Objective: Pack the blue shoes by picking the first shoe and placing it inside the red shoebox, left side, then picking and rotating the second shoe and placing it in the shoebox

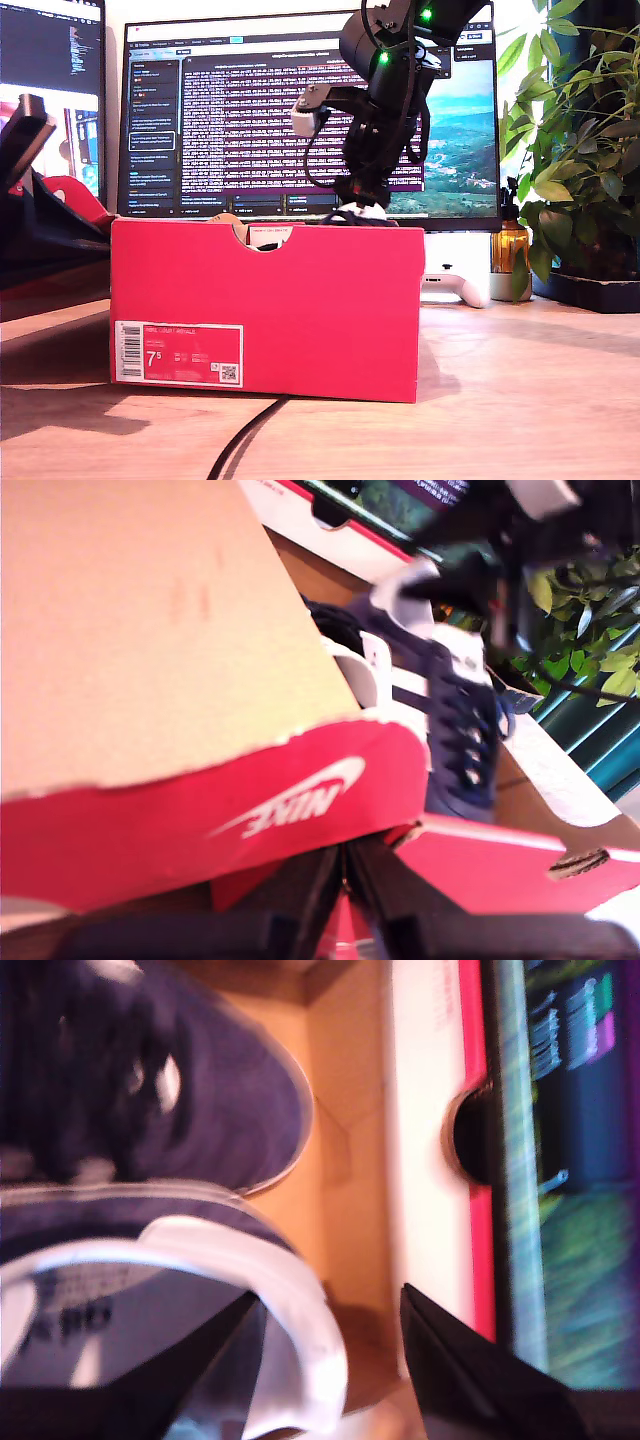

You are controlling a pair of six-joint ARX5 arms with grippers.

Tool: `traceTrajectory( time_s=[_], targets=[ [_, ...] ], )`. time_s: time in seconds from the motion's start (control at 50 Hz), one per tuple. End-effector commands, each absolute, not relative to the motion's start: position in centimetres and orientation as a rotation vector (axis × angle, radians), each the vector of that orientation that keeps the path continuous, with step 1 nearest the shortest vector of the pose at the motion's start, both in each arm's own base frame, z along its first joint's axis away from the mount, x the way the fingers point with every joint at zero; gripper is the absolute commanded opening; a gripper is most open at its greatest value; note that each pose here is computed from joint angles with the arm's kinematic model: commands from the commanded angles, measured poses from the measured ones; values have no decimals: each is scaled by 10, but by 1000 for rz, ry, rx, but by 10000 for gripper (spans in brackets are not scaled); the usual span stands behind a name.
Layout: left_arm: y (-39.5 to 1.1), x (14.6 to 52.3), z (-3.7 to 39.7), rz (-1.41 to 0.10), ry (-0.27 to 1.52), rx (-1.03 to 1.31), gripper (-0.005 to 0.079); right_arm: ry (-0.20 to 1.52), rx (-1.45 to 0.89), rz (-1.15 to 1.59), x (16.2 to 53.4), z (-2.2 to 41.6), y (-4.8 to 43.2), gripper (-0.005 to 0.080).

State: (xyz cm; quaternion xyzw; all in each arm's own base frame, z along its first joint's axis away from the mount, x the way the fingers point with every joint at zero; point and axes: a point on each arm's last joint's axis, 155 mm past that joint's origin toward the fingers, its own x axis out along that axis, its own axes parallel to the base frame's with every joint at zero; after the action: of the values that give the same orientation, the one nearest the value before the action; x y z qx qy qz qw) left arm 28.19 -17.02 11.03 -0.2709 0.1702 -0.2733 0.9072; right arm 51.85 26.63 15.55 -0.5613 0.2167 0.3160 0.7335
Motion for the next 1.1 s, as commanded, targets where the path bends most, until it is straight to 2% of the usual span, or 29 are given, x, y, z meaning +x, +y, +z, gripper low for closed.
traceTrajectory(
  time_s=[0.0,0.24,0.56,0.82,0.92,1.08],
  targets=[
    [-171,281,113,-572,336,-556,-20,460,-1227,673,527,150,271,388],
    [-171,280,112,-572,338,-556,-20,533,-1282,583,525,149,256,388],
    [-171,280,112,-572,338,-556,-20,751,-1288,658,477,114,251,386],
    [-171,280,110,-570,345,-555,-20,761,-1322,487,465,136,253,381],
    [-170,280,107,-565,361,-555,-20,745,-1317,436,459,152,260,309],
    [-173,275,98,-576,403,-552,-20,677,-1237,378,452,188,275,111]
  ],
)
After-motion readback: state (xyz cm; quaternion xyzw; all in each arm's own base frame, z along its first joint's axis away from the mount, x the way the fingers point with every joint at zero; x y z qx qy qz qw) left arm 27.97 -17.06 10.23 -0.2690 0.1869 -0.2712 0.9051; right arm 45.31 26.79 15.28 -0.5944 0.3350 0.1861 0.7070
